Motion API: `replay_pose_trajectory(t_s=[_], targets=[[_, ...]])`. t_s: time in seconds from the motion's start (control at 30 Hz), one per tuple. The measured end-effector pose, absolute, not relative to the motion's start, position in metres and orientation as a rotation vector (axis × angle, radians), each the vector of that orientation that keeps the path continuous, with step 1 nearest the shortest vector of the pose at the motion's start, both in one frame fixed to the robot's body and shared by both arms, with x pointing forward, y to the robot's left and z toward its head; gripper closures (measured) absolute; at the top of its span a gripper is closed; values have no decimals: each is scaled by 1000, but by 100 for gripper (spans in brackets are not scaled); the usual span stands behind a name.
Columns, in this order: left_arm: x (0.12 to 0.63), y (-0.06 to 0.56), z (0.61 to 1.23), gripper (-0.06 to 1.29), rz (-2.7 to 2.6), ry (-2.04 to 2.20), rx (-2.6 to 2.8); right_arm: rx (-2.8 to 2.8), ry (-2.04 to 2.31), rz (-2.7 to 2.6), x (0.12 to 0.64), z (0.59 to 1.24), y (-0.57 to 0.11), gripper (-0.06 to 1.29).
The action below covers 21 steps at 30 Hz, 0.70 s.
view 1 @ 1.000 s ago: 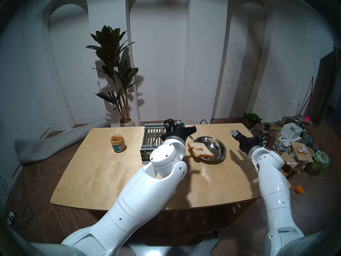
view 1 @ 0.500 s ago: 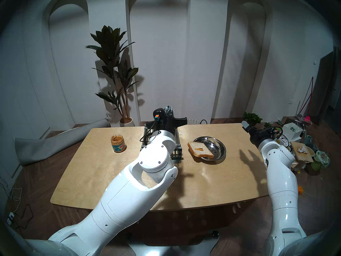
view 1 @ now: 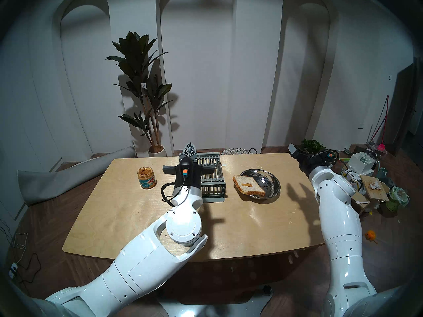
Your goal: Spread peanut butter over the slice of bread with the knife
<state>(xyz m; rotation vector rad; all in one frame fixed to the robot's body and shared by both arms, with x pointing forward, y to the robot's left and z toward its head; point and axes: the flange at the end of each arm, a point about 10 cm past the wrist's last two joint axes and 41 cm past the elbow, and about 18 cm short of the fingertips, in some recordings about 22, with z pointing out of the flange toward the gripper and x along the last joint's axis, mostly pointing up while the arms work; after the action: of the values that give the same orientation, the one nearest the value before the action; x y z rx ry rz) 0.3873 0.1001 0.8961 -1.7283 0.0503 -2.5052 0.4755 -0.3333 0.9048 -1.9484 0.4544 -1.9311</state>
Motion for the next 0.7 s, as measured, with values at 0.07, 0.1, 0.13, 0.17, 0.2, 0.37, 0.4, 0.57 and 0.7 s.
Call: replay_pose_trajectory(t_s=[0.07, 0.1, 0.13, 0.17, 0.2, 0.37, 0.4, 0.57, 0.7], targets=[[391, 106, 887, 126, -2496, 69, -1694, -1946, 441, -1947, 477, 907, -328, -2], [392, 108, 885, 126, -2495, 73, -1686, -1946, 438, -1952, 477, 908, -327, -2], [393, 109, 883, 126, -2493, 78, -1677, -1945, 435, -1956, 477, 909, -326, -2], [395, 112, 880, 126, -2492, 81, -1668, -1945, 431, -1963, 478, 909, -324, -2], [397, 116, 876, 126, -2495, 83, -1654, -1944, 427, -1975, 478, 910, -322, -2], [401, 120, 873, 126, -2522, 79, -1652, -1940, 426, -2001, 479, 910, -319, -2], [402, 120, 873, 126, -2537, 75, -1662, -1938, 428, -2007, 479, 909, -319, -2], [403, 124, 871, 126, -2580, 67, -1717, -1929, 433, -2029, 479, 907, -319, -2], [405, 126, 866, 126, -2575, 78, -1749, -1925, 431, -2037, 480, 903, -320, -2]])
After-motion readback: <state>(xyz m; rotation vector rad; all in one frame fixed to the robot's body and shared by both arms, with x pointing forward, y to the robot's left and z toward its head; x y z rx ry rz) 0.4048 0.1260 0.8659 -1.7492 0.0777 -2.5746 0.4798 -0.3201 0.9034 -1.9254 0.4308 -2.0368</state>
